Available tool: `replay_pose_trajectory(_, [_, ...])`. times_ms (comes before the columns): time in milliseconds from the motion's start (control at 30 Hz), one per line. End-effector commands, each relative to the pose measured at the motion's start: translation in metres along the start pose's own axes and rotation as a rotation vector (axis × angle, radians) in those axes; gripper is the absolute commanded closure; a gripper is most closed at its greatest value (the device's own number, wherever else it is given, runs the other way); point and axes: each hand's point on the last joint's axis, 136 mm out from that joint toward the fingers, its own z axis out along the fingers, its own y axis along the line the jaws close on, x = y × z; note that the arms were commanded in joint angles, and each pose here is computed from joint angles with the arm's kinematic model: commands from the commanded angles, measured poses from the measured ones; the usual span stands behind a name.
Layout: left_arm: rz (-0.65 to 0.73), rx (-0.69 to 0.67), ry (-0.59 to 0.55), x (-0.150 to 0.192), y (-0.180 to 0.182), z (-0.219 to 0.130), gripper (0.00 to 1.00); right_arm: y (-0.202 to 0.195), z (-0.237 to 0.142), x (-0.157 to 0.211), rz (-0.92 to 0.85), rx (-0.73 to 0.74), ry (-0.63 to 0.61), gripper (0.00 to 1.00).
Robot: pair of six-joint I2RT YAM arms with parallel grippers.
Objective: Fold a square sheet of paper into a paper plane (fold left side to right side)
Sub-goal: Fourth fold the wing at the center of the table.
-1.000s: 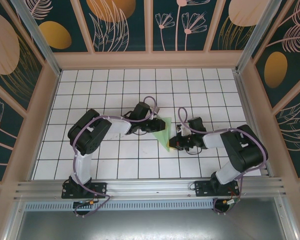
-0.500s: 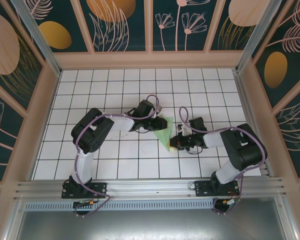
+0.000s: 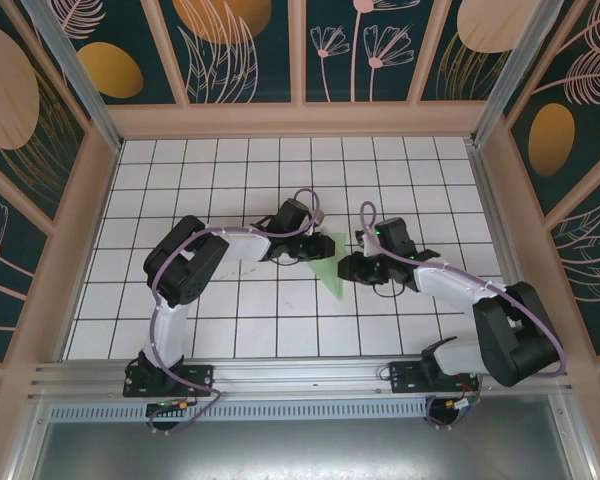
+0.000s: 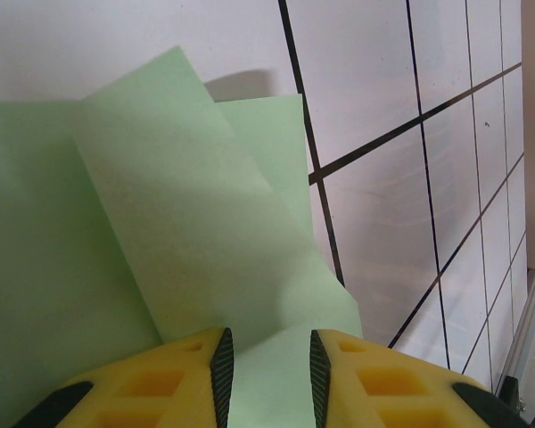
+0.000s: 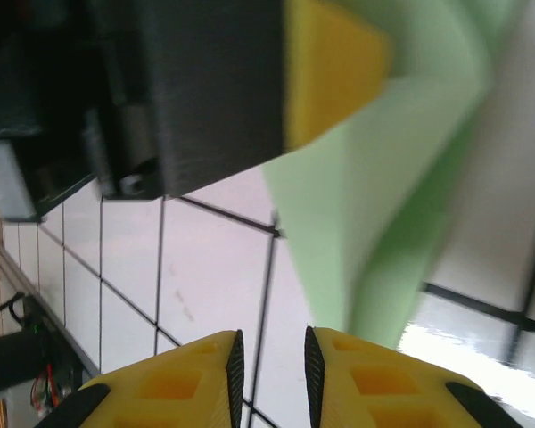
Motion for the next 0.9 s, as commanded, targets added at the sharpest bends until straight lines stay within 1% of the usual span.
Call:
replay_pose_trajectory(0, [-0.044, -0.163, 0.045, 0.020, 0.051, 0.012, 0.67, 0.008, 0.013, 0.007, -0.026, 0.043, 0.045, 0.73])
replay_pose_trajectory(133, [-0.043, -0.162, 0.048, 0.020, 0.051, 0.012, 0.67, 0.011, 0.030, 0.012, -0.049, 0.075, 0.085, 0.73])
replay_pose_trajectory(233, [-0.044, -0.164, 0.048, 0.020, 0.052, 0.012, 0.67, 0.002, 0.037, 0.019, -0.053, 0.135, 0.123, 0.72])
replay_pose_trajectory(333, [-0.045, -0.165, 0.046, 0.020, 0.052, 0.012, 0.67, -0.007, 0.039, 0.023, -0.052, 0.191, 0.146, 0.72])
replay_pose_trajectory(600, [-0.045, -0.175, 0.046, 0.020, 0.054, 0.012, 0.67, -0.021, 0.039, 0.028, -0.063, 0.285, 0.175, 0.72])
replay_pose_trajectory(867, [-0.045, -0.181, 0.045, 0.020, 0.055, 0.011, 0.67, -0.023, 0.038, 0.029, -0.067, 0.296, 0.175, 0.72])
